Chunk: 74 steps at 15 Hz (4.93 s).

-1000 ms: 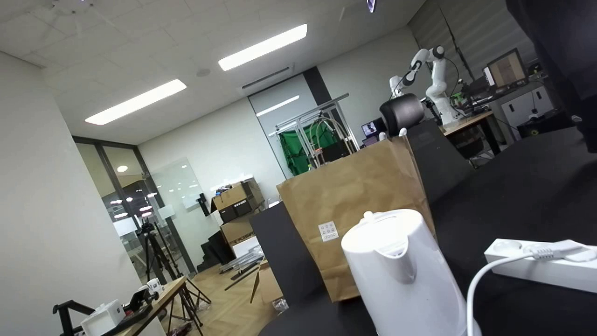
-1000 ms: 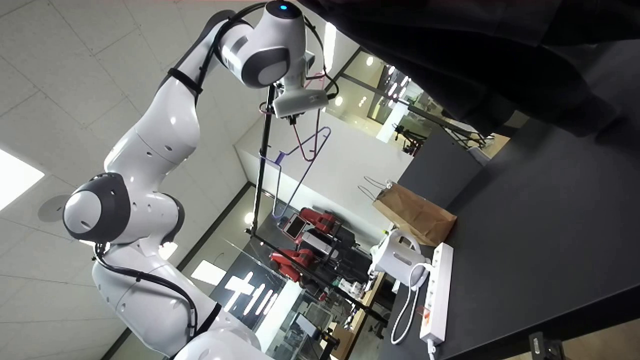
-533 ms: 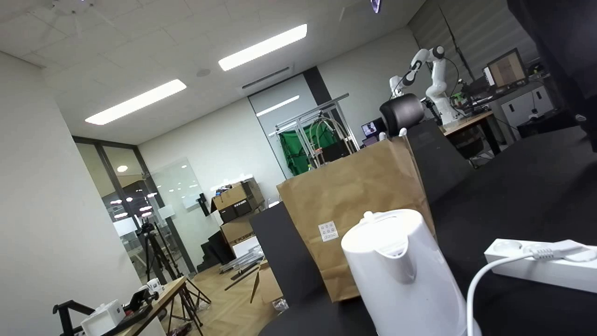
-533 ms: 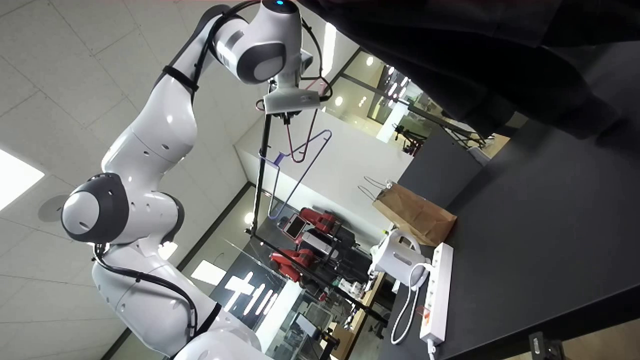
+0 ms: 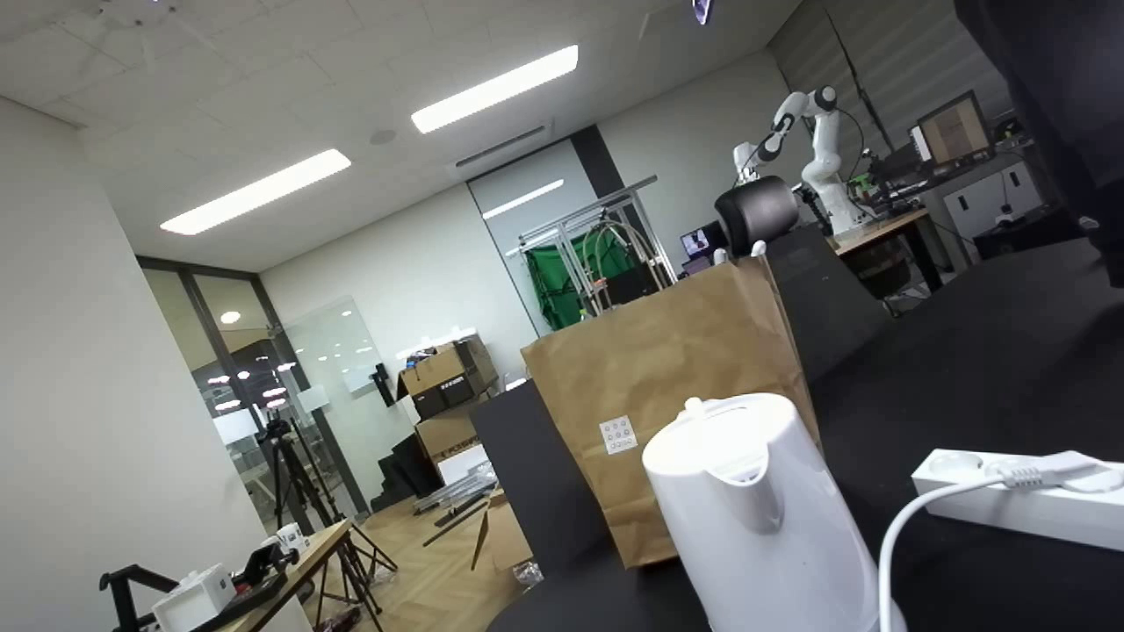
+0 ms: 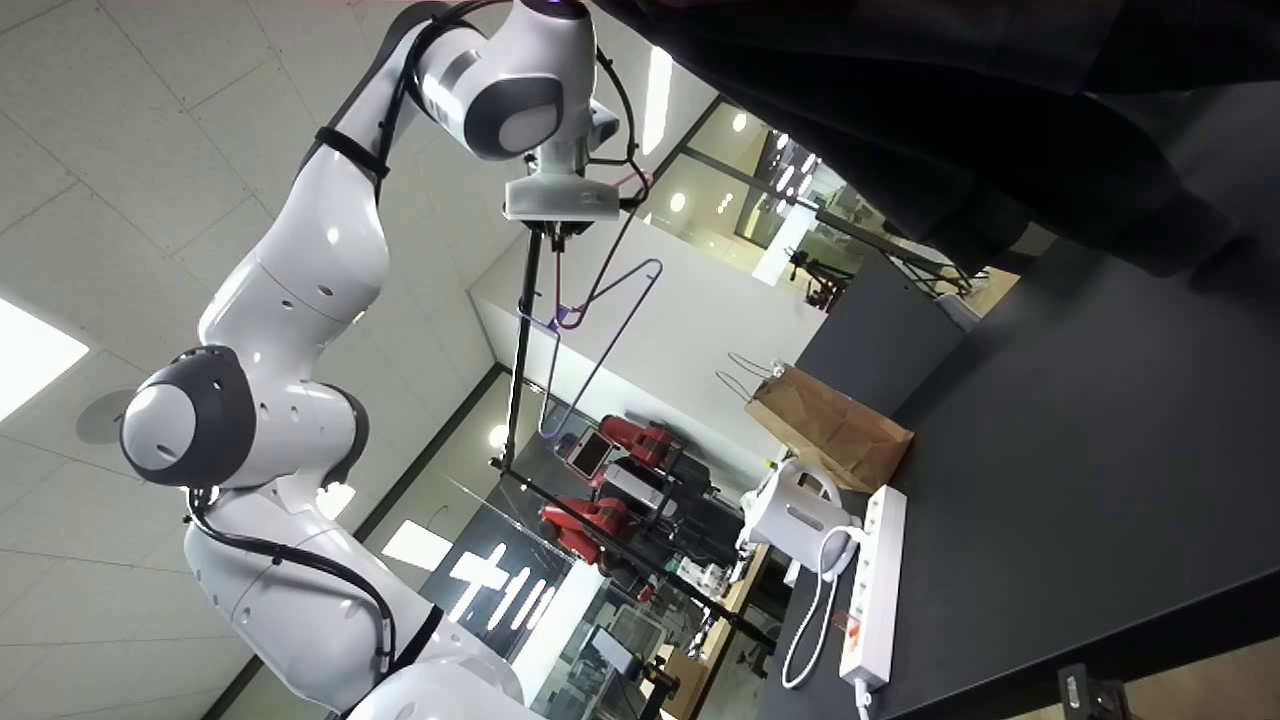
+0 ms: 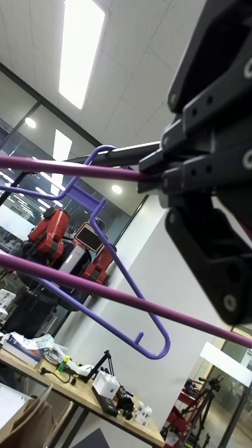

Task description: Put the pink hanger on the rack.

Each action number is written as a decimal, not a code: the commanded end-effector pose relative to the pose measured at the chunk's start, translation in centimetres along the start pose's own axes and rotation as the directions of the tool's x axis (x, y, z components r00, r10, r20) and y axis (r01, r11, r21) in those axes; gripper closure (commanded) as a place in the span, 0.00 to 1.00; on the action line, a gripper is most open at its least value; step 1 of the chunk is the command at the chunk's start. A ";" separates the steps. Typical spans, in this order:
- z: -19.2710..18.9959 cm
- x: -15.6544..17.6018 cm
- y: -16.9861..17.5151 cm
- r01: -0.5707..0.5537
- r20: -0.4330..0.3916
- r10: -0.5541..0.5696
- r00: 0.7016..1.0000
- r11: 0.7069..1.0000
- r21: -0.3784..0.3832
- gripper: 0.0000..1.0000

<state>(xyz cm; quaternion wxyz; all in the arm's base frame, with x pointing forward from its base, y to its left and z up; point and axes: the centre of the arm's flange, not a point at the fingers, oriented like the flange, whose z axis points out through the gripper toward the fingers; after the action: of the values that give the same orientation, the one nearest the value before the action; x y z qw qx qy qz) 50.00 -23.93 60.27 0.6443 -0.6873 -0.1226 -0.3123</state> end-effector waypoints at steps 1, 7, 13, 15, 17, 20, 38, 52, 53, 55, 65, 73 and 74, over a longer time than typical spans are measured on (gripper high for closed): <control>-0.9 1.5 -1.0 -0.076 0.033 0.075 0.997 0.997 0.023 0.98; -1.6 0.9 0.2 -0.096 0.019 0.096 0.995 0.995 0.010 0.98; -1.7 0.4 1.8 -0.128 0.019 0.128 0.992 0.992 0.012 0.98; -1.7 0.2 2.1 -0.136 0.021 0.135 0.991 0.991 0.012 0.98; -1.9 0.2 2.1 -0.138 0.027 0.137 0.990 0.990 0.009 0.98; -2.0 0.5 1.5 -0.128 0.035 0.128 0.991 0.992 0.001 0.60; -4.8 2.0 -6.6 -0.005 0.093 0.006 0.996 1.000 -0.007 0.00; -3.7 1.5 -2.3 -0.042 0.100 0.045 0.994 0.999 -0.034 0.00; -3.9 1.6 -1.8 -0.048 0.100 0.052 0.994 0.998 -0.038 0.00; -3.9 1.4 -0.9 -0.065 0.100 0.069 0.993 0.997 -0.038 0.00; -6.4 1.4 -3.1 -0.030 0.123 0.049 0.991 0.988 -0.151 0.00; -7.1 0.4 -9.2 0.022 0.224 0.024 0.974 0.979 -0.202 0.00; -7.1 0.2 -9.6 0.025 0.233 0.025 0.972 0.977 -0.212 0.00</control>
<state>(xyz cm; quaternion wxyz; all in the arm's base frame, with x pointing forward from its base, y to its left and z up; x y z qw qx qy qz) 44.08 -29.57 66.54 0.5664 -0.7686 -0.1534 -0.2547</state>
